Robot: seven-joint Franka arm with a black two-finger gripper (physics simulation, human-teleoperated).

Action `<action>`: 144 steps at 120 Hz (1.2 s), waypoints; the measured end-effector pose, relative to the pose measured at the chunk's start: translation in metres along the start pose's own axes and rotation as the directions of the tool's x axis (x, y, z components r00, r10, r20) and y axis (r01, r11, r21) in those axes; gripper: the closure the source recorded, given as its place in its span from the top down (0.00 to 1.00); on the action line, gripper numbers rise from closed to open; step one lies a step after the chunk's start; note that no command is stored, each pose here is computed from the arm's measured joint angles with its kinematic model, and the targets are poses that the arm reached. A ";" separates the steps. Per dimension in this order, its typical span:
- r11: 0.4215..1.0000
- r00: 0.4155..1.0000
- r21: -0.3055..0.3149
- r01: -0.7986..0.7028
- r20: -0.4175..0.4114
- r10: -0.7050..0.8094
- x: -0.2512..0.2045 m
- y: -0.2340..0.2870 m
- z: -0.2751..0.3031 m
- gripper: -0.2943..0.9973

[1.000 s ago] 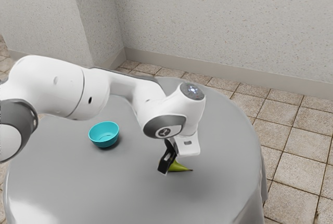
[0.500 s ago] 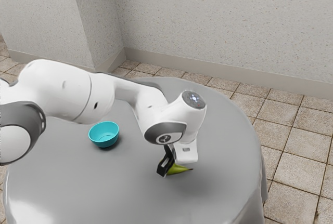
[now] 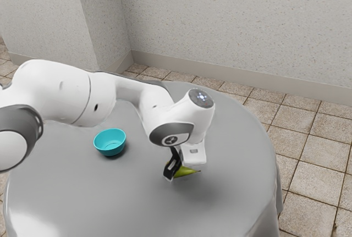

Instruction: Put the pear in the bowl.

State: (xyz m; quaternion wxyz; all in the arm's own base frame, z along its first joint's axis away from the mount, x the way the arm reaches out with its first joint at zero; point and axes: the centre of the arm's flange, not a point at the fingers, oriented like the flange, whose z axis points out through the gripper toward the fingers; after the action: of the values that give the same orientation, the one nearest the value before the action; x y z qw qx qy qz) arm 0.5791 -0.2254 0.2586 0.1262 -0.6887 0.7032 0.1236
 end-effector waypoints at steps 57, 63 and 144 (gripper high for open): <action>0.977 0.973 0.013 0.215 0.078 -0.215 -0.175 -0.022 -0.040 0.43; 0.973 0.969 -0.002 0.232 0.089 -0.231 -0.192 -0.019 -0.035 0.43; 0.967 0.966 -0.007 0.254 0.052 -0.253 -0.261 0.000 0.024 0.38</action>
State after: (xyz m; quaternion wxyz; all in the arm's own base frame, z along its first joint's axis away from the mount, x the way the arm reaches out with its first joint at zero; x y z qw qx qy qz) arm 0.5847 0.0279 0.3266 0.1540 -0.7704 0.6052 0.1284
